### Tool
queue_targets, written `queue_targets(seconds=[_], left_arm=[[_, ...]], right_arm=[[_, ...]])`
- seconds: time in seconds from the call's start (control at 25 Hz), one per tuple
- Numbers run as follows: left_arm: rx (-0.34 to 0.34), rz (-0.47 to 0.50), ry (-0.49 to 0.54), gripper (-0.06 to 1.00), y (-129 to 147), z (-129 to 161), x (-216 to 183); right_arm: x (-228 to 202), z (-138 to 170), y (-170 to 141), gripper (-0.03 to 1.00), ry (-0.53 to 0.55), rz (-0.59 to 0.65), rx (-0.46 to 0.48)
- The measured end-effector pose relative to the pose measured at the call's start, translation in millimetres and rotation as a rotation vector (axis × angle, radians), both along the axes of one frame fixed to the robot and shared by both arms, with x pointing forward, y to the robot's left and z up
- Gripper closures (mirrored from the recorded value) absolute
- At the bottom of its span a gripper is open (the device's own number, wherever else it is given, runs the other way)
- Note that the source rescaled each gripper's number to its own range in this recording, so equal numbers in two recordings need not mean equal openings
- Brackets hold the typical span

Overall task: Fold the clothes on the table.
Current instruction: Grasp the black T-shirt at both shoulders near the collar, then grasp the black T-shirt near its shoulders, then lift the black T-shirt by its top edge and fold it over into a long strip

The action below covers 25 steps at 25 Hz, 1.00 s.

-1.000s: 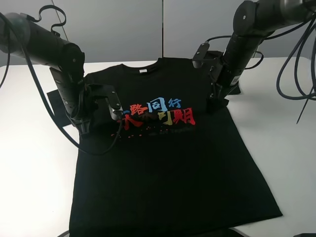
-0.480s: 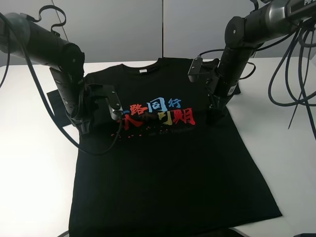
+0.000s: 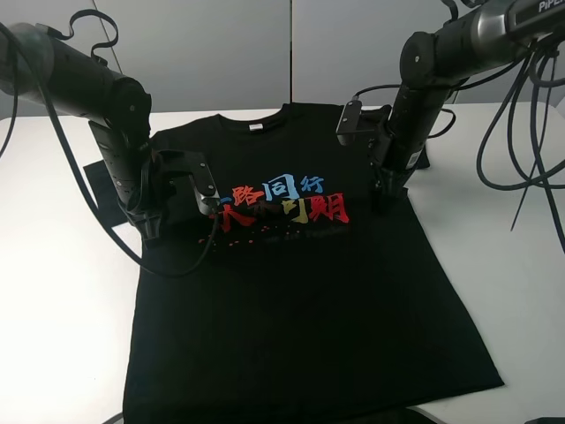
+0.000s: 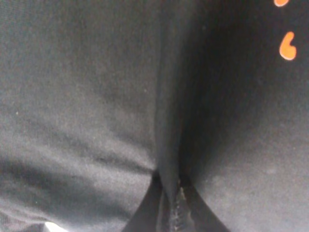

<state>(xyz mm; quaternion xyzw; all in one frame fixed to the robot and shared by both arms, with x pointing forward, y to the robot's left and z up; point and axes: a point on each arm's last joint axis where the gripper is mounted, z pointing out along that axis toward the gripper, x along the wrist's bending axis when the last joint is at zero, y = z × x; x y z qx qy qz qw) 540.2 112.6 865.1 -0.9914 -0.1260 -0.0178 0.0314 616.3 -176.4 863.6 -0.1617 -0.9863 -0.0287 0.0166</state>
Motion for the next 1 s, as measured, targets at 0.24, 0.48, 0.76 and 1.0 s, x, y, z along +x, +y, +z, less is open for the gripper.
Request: queue_targets(seconds=[0.24,0.48,0.76,1.0], left_arm=[[0.000,-0.002,-0.002,0.94,0,0,0],[0.000,-0.003,-0.004,0.94,0,0,0],[0.000,0.003,-0.005,0.94,0,0,0],[-0.017,0.042,-0.032,0.94,-1,4,2]], right_arm=[[-2,-2,-1,0.85,0.036,0.004,-0.010],[-7,-1,0,0.96,0.089,0.006,-0.018],[-22,10,23,0.97,0.110,0.084,-0.030],[-24,42,27,0.97,0.018,0.091,-0.064]])
